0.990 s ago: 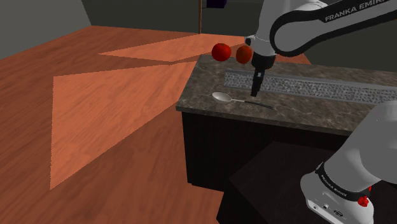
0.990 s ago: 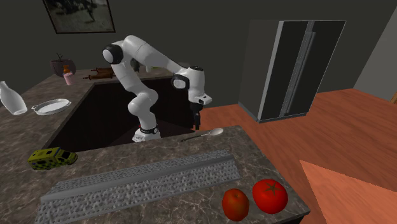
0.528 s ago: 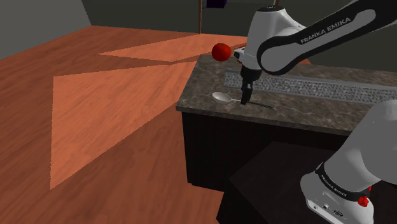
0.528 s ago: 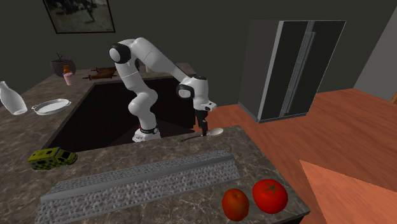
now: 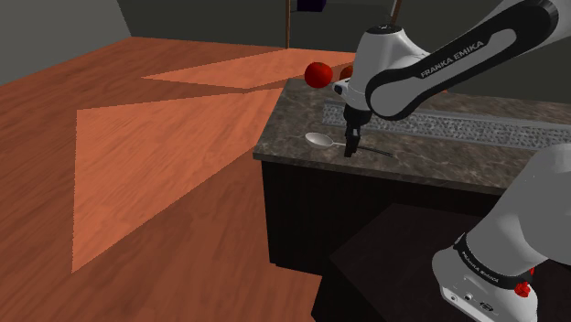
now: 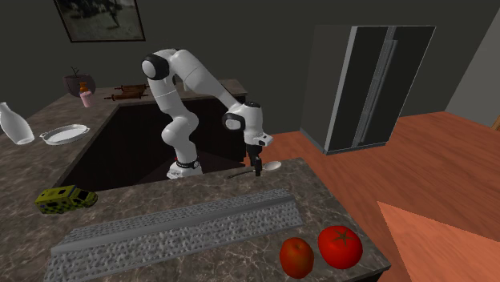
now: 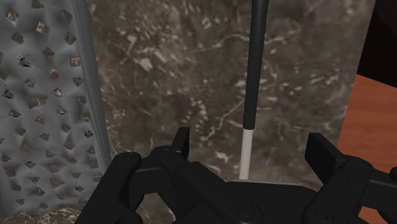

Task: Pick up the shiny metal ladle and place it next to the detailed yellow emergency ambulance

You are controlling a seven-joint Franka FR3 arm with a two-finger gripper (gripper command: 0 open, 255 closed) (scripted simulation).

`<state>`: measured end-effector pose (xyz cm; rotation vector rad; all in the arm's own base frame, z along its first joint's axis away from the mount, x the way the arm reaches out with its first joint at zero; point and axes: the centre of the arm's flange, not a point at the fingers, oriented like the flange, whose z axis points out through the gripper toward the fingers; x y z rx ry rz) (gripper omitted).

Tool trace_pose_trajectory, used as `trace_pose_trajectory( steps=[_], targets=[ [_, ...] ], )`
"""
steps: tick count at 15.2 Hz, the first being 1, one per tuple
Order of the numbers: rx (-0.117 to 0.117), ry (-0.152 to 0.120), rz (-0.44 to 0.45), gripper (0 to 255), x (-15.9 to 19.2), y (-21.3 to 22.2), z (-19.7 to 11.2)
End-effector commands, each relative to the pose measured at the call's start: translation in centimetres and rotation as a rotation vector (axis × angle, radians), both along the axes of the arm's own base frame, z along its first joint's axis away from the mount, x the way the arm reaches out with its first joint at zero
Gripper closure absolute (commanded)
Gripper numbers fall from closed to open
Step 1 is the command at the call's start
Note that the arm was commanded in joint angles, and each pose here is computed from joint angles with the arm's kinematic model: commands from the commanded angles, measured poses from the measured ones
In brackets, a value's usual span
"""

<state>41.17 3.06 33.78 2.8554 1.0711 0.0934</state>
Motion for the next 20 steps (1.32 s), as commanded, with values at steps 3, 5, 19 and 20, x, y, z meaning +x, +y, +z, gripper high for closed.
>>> trace_pose_trajectory(
  steps=[3,5,19,20],
  targets=[
    [0.0,0.0,0.0,0,0.0,0.0,0.0],
    [0.0,0.0,0.0,255,0.0,0.0,0.0],
    [0.0,0.0,0.0,255,0.0,0.0,2.6],
    [0.0,0.0,0.0,255,0.0,0.0,3.1]
  ],
)
